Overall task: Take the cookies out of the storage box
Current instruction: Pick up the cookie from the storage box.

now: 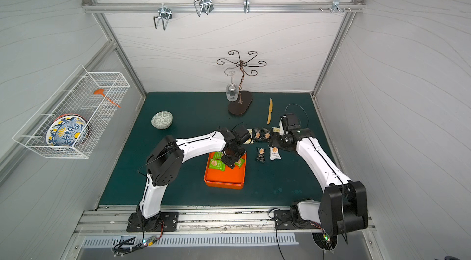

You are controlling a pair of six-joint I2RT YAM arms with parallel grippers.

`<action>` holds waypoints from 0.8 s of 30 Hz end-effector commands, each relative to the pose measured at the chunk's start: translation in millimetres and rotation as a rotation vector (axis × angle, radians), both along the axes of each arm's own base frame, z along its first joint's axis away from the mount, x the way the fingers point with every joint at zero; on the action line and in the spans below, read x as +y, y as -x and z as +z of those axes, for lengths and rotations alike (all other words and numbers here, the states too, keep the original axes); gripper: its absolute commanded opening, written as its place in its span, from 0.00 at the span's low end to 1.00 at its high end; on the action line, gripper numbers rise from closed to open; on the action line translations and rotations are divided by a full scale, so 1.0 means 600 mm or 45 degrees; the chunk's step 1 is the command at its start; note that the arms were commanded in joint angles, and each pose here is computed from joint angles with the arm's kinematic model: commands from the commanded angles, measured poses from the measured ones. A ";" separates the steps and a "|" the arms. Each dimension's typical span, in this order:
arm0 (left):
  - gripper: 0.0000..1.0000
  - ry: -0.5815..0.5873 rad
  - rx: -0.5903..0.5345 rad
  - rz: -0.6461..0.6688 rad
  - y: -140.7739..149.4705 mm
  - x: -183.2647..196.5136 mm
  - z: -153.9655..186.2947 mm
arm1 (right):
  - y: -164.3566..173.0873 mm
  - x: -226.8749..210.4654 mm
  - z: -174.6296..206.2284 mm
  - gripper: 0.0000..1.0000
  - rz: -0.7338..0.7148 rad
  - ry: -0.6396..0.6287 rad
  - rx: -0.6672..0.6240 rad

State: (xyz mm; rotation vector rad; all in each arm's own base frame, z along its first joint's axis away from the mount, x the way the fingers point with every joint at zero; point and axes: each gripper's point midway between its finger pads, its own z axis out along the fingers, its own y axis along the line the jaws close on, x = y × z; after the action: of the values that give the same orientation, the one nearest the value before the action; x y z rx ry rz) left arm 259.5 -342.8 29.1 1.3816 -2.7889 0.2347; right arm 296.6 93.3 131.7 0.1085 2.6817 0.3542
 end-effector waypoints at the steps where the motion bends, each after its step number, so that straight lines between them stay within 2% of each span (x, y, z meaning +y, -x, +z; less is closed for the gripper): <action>1: 0.66 -0.067 0.107 -0.007 0.024 0.011 -0.047 | 0.002 -0.002 0.005 0.67 0.002 -0.009 -0.018; 16: 0.56 -0.095 0.107 0.002 0.021 0.016 -0.067 | 0.001 -0.003 0.005 0.67 0.001 -0.011 -0.021; 24: 0.59 -0.104 0.078 0.018 0.014 0.019 -0.076 | 0.002 -0.005 0.008 0.67 -0.002 -0.012 -0.028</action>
State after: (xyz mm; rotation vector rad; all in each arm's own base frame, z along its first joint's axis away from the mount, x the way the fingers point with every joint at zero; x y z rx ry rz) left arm 265.3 -337.6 21.7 1.4176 -2.8376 0.1986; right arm 297.1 92.6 132.3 0.1118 2.6785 0.3573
